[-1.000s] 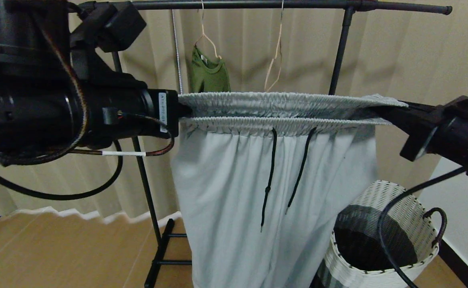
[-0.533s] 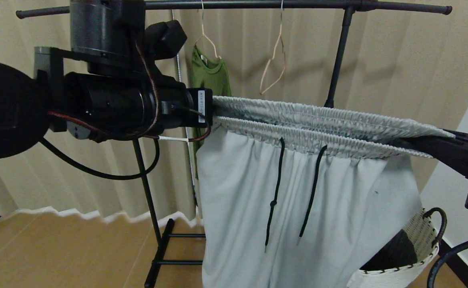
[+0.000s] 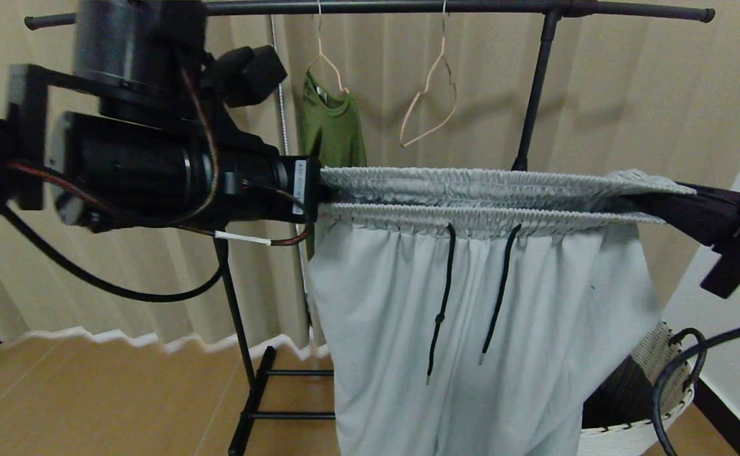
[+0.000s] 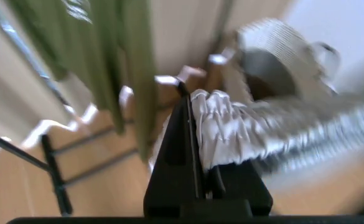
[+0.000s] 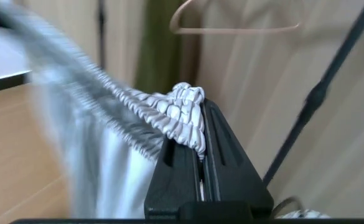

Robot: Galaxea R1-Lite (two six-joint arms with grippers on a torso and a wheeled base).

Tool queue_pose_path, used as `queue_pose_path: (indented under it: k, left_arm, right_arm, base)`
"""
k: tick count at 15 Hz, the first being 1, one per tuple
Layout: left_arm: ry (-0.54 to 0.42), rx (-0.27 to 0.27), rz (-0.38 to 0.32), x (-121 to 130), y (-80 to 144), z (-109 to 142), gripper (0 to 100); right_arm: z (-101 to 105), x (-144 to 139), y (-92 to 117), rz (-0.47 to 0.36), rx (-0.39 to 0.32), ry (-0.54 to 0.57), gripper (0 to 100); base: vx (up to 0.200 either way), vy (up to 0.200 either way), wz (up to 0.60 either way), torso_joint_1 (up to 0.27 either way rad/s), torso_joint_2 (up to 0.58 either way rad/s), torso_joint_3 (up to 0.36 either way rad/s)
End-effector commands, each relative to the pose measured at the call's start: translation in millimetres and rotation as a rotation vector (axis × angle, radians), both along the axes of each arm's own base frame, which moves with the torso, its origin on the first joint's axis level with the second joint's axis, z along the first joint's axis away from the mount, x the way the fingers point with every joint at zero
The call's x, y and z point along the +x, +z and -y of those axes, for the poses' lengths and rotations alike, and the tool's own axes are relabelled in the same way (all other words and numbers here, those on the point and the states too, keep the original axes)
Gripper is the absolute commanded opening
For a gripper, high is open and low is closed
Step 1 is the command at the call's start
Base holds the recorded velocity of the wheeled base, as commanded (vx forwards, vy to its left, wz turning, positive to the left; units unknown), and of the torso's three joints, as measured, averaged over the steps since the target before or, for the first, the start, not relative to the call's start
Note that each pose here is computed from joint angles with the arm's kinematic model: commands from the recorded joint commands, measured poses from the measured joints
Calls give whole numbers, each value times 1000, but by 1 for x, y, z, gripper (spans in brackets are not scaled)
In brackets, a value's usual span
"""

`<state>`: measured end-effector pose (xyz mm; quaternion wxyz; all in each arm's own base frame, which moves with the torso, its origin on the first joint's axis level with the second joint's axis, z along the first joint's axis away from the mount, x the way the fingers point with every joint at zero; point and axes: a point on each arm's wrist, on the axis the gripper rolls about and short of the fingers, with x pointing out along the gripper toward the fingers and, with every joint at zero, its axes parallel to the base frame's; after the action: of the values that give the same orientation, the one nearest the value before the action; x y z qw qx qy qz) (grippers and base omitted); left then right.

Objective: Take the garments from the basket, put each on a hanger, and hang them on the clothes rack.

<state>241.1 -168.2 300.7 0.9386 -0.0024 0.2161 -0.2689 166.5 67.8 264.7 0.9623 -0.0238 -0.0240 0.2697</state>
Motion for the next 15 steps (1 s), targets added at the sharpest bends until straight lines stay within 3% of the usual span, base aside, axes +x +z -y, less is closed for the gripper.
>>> queue_pose_path:
  k: [1, 5, 7, 9, 15]
  left_arm:
    - [-63, -47, 15, -38, 24, -30, 0]
    - [-142, -18, 35, -82, 20, -56, 0]
    - [-268, -77, 36, -101, 24, -63, 0]
    - [-374, -114, 34, -115, 25, -65, 0]
    - [-415, -101, 8, -121, 15, -60, 0]
  right_arm:
    - [-5, 41, -4, -16, -18, -49, 0]
    - [-23, 101, -4, 110, 28, -114, 0]
    - [-33, 115, 1, 132, 42, -94, 0]
    - [-45, 124, 4, 135, 65, -63, 0]
    - [-52, 123, 4, 116, 89, -43, 0]
  base:
    - [0, 0, 0, 0, 0, 0]
    - [0, 0, 0, 0, 0, 0]
    - [0, 0, 0, 0, 0, 0]
    - [0, 0, 0, 0, 0, 0]
    - [0, 0, 0, 0, 0, 0]
